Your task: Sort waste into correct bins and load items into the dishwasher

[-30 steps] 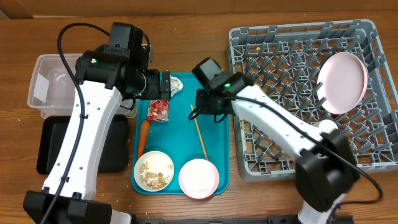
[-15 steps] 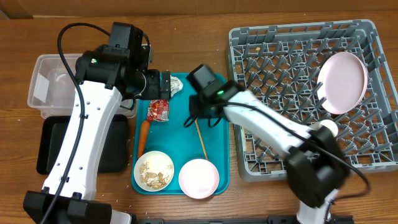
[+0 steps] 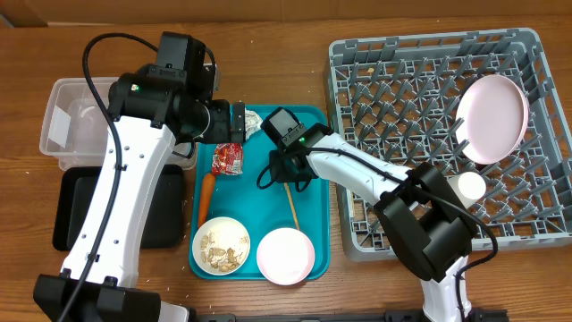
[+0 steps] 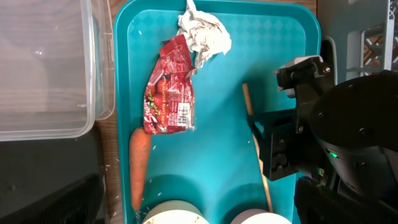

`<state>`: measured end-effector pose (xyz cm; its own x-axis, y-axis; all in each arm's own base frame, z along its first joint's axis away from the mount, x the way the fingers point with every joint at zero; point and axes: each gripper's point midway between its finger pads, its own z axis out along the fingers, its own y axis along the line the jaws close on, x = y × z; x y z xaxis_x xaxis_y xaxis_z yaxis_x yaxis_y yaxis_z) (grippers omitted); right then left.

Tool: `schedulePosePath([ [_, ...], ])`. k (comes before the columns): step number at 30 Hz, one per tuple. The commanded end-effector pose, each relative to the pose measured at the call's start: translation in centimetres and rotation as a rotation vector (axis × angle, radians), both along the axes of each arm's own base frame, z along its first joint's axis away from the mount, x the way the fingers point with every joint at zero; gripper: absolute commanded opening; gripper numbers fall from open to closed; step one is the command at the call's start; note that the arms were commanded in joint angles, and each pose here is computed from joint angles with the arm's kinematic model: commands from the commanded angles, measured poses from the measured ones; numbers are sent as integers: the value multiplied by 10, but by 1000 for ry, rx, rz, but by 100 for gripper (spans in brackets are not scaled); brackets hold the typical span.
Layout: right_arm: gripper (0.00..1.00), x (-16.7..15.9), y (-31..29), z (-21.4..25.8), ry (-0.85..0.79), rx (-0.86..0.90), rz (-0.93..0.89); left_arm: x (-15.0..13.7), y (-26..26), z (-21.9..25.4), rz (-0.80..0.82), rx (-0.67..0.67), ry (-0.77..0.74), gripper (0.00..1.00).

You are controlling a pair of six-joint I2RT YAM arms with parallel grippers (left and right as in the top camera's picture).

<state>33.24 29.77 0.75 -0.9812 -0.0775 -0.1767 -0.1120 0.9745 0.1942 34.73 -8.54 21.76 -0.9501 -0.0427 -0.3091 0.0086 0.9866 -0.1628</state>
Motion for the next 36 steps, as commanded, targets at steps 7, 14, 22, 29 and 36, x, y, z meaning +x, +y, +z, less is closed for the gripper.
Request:
schedulePosePath([
  [7, 4, 7, -10, -7, -3, -60, -19, 1, -1, 11, -7, -11, -32, 100],
  [14, 4, 30, -18, 30, -95, -145, -18, 1, -1, 11, -7, -11, -31, 100],
  [22, 4, 58, -22, 71, -212, -205, 15, 1, -1, 11, -7, -11, -31, 100],
  [29, 4, 73, -33, 126, -266, -246, -24, 1, -1, 11, -7, -11, -32, 100],
  [36, 4, 85, -51, 199, -311, -165, -85, 1, -1, 11, -8, -11, -32, 100],
])
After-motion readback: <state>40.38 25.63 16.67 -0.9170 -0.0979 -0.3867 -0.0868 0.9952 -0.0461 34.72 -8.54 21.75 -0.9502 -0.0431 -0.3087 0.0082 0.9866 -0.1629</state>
